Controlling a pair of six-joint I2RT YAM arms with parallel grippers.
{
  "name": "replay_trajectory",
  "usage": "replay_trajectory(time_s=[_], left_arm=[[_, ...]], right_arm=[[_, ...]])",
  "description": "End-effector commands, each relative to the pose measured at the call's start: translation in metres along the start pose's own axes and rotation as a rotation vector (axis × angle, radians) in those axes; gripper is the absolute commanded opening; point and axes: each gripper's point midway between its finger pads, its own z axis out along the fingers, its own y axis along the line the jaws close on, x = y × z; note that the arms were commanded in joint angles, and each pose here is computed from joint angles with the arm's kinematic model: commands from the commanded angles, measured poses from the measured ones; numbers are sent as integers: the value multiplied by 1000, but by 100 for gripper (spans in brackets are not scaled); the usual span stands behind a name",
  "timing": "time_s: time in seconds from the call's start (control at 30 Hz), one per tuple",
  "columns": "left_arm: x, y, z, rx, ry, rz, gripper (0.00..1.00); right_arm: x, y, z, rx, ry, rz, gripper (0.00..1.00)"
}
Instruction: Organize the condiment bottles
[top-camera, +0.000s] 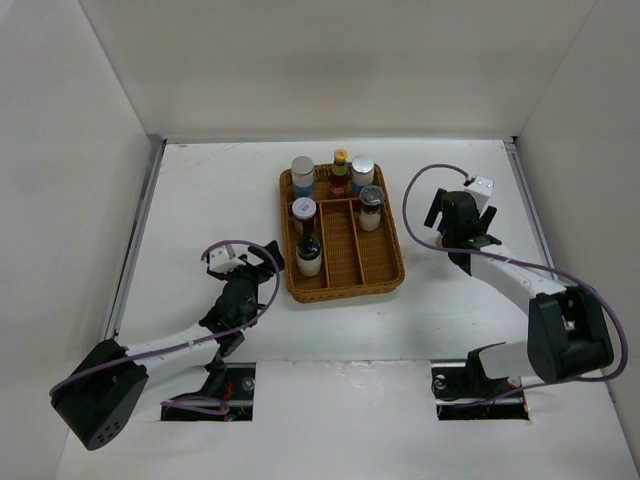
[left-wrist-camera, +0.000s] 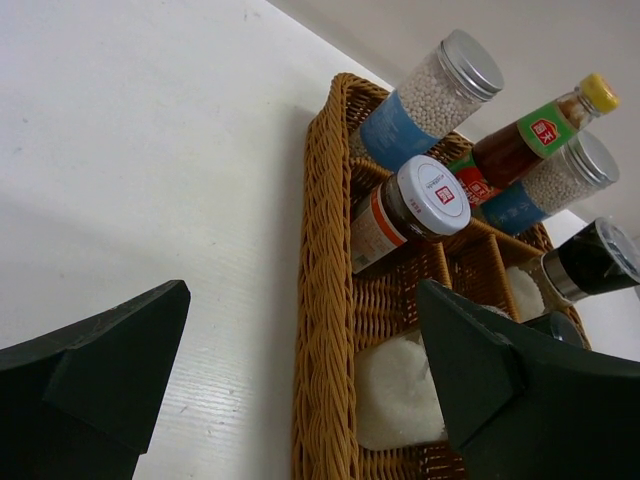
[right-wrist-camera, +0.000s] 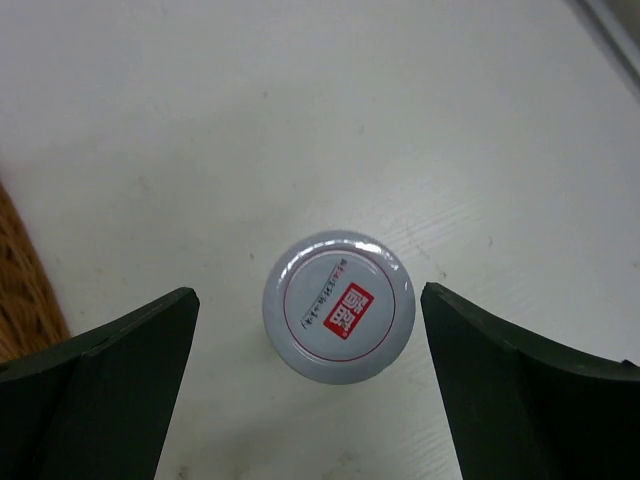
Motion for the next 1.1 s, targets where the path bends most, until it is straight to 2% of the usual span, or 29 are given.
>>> replay_trajectory(time_s=[0.0,0.2,0.23,0.3,0.37,0.43,0.6,0.73,0.87,1.07], left_arm=[[-3,-9,1,26,-8,-32,100],[1,-9,2,22,3,-22,100],[3,-8,3,20,6,-18,100],[4,-8,3,19,10,-16,100],[4,-9,4,18,12,-16,100],[7,-7,5,10,19,-6,100],[5,-8,5,15,16,-12,100],[9,-8,6,13,25,-3,100],[8,-9,7,14,24,-6,100],[7,-9,7,16,24,-9,100]], right_arm=[[-2,3,9,-17,7,37,100],[20,2,34,-9,65,57,100],[22,2,36,-4,68,59,94],[22,2,36,5,55,64,76],[10,-3,32,30,-1,78,59],[-6,6,18,14,-71,83,52],[-35,43,-32,-112,-166,40,49],[-45,85,-77,-263,-191,16,49],[-36,132,-113,-415,-181,8,50],[-5,181,-126,-524,-118,-28,51]])
